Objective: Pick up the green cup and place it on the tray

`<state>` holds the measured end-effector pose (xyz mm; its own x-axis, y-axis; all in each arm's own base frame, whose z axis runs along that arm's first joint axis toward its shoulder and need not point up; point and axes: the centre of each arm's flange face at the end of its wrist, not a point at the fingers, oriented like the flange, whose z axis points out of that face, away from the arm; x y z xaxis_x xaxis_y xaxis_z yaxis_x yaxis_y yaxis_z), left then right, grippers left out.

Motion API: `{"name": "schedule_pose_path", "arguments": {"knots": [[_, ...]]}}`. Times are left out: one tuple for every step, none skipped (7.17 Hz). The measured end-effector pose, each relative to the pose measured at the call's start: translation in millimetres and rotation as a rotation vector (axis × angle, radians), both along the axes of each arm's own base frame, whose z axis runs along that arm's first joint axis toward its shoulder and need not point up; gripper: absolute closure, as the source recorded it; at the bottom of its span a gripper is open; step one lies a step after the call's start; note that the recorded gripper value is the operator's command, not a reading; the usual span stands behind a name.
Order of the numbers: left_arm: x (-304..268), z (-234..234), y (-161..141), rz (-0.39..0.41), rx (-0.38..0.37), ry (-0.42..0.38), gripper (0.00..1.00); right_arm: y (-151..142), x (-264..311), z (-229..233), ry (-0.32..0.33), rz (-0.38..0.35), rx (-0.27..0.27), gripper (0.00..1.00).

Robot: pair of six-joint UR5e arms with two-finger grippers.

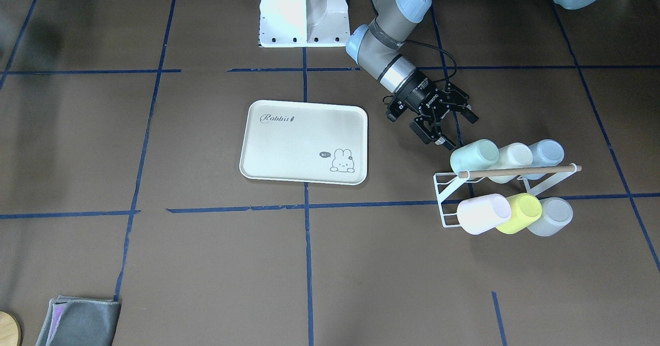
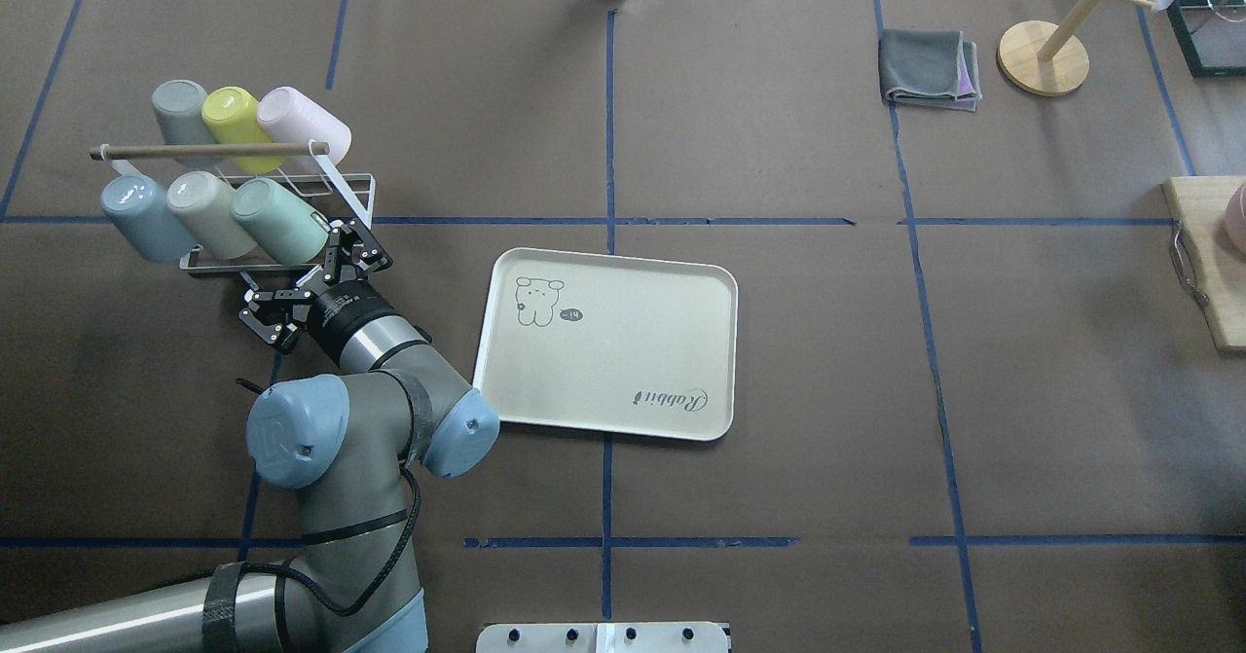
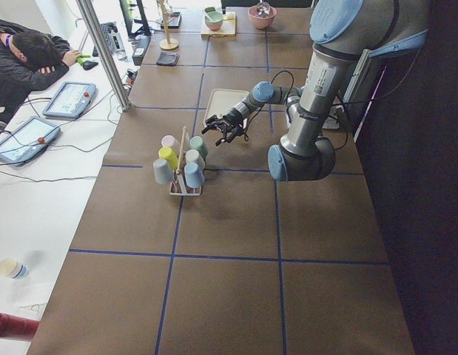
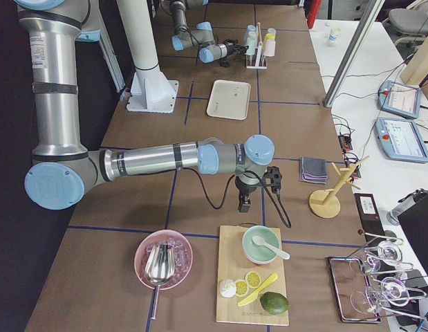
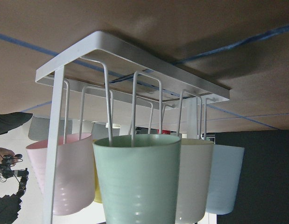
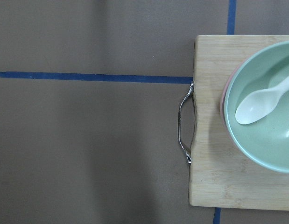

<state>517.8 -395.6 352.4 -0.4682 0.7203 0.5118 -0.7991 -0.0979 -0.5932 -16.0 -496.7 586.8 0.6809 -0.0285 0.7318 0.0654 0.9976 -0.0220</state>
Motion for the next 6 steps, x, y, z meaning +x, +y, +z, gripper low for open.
{"name": "schedule_pose_path", "arguments": {"knots": [[2,2,-1,0.003,0.007,-0.009,0.01,0,0,1,0.0,0.0,-0.002,0.0],[5,5,-3,0.005,0.014,-0.016,0.01,0,0,1,0.0,-0.001,-0.002,0.0],[8,9,-6,0.006,0.025,-0.021,0.01,0,0,2,0.001,-0.001,-0.004,0.0],[11,15,-11,0.003,0.034,-0.025,0.01,0,0,2,0.001,-0.001,-0.005,0.0],[10,18,-17,-0.005,0.038,-0.027,0.01,0,0,3,0.001,-0.001,-0.006,0.0],[4,22,-26,-0.019,0.037,-0.031,0.01,-1,-1,2,0.0,-0.001,-0.005,0.0]]}}
